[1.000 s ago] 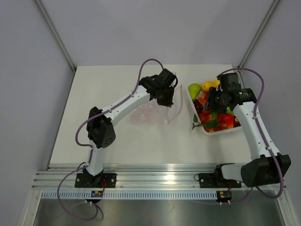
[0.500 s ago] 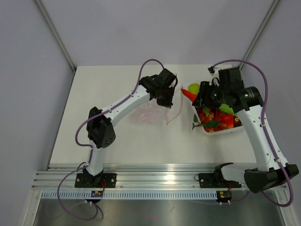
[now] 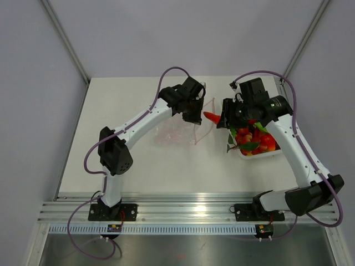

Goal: Place the food in the zip-top bag and seal the zipper
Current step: Place the fake vegetable in the zipper food storage bag.

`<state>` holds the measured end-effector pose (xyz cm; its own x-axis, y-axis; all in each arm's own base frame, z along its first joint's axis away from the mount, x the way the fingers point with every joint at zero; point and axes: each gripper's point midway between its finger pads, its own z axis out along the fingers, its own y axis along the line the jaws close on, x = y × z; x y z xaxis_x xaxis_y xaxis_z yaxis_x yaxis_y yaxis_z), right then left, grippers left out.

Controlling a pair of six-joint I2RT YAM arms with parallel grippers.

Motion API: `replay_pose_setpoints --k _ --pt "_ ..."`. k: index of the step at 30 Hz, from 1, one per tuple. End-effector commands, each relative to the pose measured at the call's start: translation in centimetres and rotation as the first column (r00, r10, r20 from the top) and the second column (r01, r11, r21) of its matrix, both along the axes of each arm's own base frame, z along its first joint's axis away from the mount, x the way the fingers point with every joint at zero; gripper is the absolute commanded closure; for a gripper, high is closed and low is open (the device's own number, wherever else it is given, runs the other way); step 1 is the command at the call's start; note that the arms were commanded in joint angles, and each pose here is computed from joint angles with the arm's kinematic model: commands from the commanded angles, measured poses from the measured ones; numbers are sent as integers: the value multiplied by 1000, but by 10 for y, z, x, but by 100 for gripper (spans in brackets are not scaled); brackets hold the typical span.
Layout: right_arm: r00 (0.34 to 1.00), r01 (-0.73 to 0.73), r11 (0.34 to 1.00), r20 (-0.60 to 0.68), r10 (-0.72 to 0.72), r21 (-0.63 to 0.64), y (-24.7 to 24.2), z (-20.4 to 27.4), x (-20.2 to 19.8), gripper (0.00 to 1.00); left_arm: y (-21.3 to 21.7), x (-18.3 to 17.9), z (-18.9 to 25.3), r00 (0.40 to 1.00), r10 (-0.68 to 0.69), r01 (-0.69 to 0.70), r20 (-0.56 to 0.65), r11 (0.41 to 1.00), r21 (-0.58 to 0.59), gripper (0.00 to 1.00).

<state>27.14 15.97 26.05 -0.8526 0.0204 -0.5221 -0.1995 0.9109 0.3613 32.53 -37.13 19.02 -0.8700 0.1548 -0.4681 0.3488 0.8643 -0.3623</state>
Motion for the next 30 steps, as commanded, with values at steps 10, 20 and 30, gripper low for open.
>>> replay_pose_setpoints --k 10,20,30 --pt "999 45 999 -9 -45 23 30 -13 36 75 -7 -10 53 997 -44 55 70 986 -156 100" --pt "995 99 994 5 -99 50 54 -11 63 29 -10 -17 60 996 -60 73 70 979 -193 100" --pt "986 135 990 95 -137 27 35 12 53 17 -8 -13 57 997 -47 58 61 979 -194 100"
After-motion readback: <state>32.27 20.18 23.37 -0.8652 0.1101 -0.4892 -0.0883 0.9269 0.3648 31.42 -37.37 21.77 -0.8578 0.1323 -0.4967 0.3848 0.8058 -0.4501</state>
